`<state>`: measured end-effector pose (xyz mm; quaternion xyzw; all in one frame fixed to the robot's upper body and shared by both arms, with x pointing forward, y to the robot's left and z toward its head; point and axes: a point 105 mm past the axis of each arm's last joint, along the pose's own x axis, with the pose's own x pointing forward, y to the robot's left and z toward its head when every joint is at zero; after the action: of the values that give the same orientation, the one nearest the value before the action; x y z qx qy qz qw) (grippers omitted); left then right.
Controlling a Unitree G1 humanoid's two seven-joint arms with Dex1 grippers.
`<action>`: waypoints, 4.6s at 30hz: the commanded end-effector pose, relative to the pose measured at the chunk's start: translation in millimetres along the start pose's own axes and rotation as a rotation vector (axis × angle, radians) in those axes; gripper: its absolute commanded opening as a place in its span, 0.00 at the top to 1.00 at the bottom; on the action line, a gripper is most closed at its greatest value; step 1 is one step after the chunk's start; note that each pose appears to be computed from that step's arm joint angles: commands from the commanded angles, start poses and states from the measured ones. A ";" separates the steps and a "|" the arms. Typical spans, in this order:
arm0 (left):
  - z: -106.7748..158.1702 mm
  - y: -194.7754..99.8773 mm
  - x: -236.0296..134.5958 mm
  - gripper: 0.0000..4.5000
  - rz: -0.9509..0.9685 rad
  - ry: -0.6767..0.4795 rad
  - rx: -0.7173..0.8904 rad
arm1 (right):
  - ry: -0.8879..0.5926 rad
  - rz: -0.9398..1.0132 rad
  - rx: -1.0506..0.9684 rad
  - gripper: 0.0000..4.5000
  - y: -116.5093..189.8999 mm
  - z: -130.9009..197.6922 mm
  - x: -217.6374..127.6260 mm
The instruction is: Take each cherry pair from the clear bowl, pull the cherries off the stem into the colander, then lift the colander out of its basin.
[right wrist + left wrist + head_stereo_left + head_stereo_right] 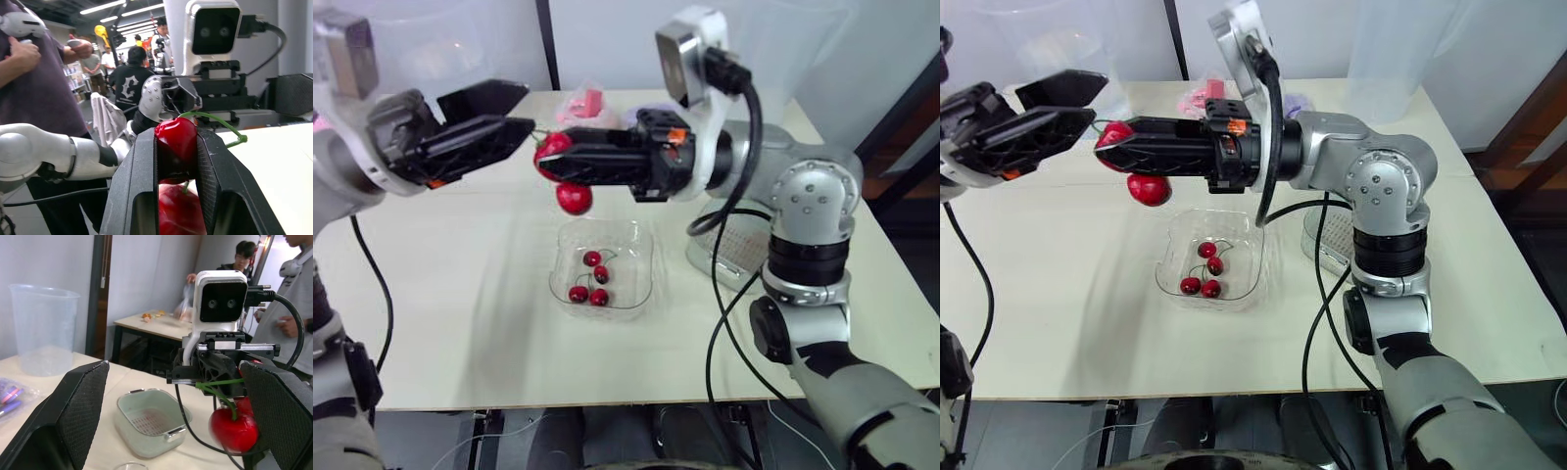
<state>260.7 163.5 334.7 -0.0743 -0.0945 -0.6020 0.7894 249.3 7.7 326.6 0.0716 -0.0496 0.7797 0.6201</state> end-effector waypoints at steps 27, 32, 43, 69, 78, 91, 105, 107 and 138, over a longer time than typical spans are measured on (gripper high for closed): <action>7.3 -11.4 -10.7 0.39 -0.055 -0.025 -0.076 | 0.075 0.031 -0.047 0.88 7.3 0.6 -3.9; 7.1 -13.3 -10.1 0.39 -0.059 -0.023 -0.093 | 0.080 0.026 -0.047 0.88 6.4 0.1 -4.6; -8.2 -17.4 -1.1 0.39 -0.090 -0.026 -0.163 | 0.085 0.027 -0.058 0.88 6.7 1.3 -3.2; -20.1 -24.9 9.2 0.39 -0.122 -0.042 -0.252 | 0.095 0.015 -0.068 0.88 7.9 -0.2 -1.7; -15.8 -27.0 10.2 0.39 -0.158 -0.024 -0.224 | 0.105 0.033 -0.077 0.88 11.5 -2.2 -1.7; -6.4 -30.2 3.5 0.39 -0.158 0.019 -0.172 | 0.099 0.024 -0.116 0.88 11.2 -3.3 -4.7; -2.9 -26.9 3.3 0.39 -0.229 0.091 -0.147 | 0.108 0.036 -0.122 0.88 12.8 -5.5 -4.3; -3.6 -26.6 3.7 0.39 -0.234 0.091 -0.151 | 0.107 0.034 -0.125 0.88 13.1 -5.2 -4.4; 2.6 -22.5 6.0 0.98 -0.182 0.036 -0.127 | 0.113 -0.020 -0.151 0.88 4.9 -3.7 -7.6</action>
<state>247.5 151.9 325.5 -0.1316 -0.0205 -0.6747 0.7259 248.8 1.8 312.9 -0.0055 -0.0469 0.7721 0.6338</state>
